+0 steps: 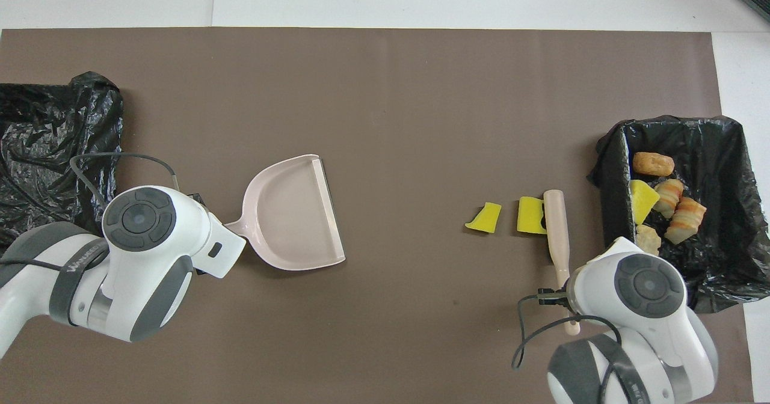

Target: Sweep and dump trash in bin

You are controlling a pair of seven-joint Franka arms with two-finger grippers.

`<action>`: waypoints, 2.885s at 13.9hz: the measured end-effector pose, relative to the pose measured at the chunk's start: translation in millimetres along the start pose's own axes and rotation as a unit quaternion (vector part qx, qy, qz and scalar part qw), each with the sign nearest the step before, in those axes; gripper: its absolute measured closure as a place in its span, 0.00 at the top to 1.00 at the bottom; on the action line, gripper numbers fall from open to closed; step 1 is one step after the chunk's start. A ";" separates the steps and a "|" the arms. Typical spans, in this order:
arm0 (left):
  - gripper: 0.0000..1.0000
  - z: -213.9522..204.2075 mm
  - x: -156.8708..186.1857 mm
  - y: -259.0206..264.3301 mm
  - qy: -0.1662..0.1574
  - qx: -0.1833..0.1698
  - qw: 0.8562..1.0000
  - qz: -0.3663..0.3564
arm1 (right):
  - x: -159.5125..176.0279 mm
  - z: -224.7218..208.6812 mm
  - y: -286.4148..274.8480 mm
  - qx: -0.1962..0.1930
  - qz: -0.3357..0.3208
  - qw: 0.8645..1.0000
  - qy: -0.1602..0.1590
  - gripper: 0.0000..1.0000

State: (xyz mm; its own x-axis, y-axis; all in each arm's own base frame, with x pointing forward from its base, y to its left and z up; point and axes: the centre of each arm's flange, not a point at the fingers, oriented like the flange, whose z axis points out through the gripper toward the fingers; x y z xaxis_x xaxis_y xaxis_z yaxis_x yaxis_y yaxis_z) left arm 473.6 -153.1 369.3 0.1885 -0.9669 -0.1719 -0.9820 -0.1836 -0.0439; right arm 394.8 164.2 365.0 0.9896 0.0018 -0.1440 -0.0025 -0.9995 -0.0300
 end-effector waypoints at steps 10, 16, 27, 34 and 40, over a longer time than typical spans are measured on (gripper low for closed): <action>0.32 0.4 -0.3 0.1 0.000 -0.001 1.000 -0.013 | 59.2 -76.0 -48.2 0.022 0.004 1.000 -0.019 0.27; 0.32 0.5 -0.7 -0.1 0.000 -0.001 1.000 -0.017 | 69.0 -62.9 -8.4 0.006 -0.008 1.000 -0.025 0.27; 0.32 0.6 -1.3 -0.4 0.000 -0.001 1.000 -0.022 | 42.6 14.3 -134.0 0.012 -0.120 0.993 0.019 0.27; 0.32 1.5 -2.2 -0.3 -0.001 -0.002 0.999 -0.034 | 2.4 37.9 -254.3 0.135 -0.102 0.985 0.037 0.27; 0.32 7.5 -24.6 -12.2 0.026 -0.030 0.994 -0.103 | 23.3 -14.7 -221.8 0.145 -0.076 0.986 0.008 0.27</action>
State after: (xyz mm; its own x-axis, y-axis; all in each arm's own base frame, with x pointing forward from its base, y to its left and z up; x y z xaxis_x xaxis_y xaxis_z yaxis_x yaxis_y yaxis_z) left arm 481.0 -125.7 366.6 0.3857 -0.9154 -0.1152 -0.9221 -0.3867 -0.0137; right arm 420.6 385.6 382.9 0.9837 0.1490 -0.1003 0.1079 -0.9367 -0.3331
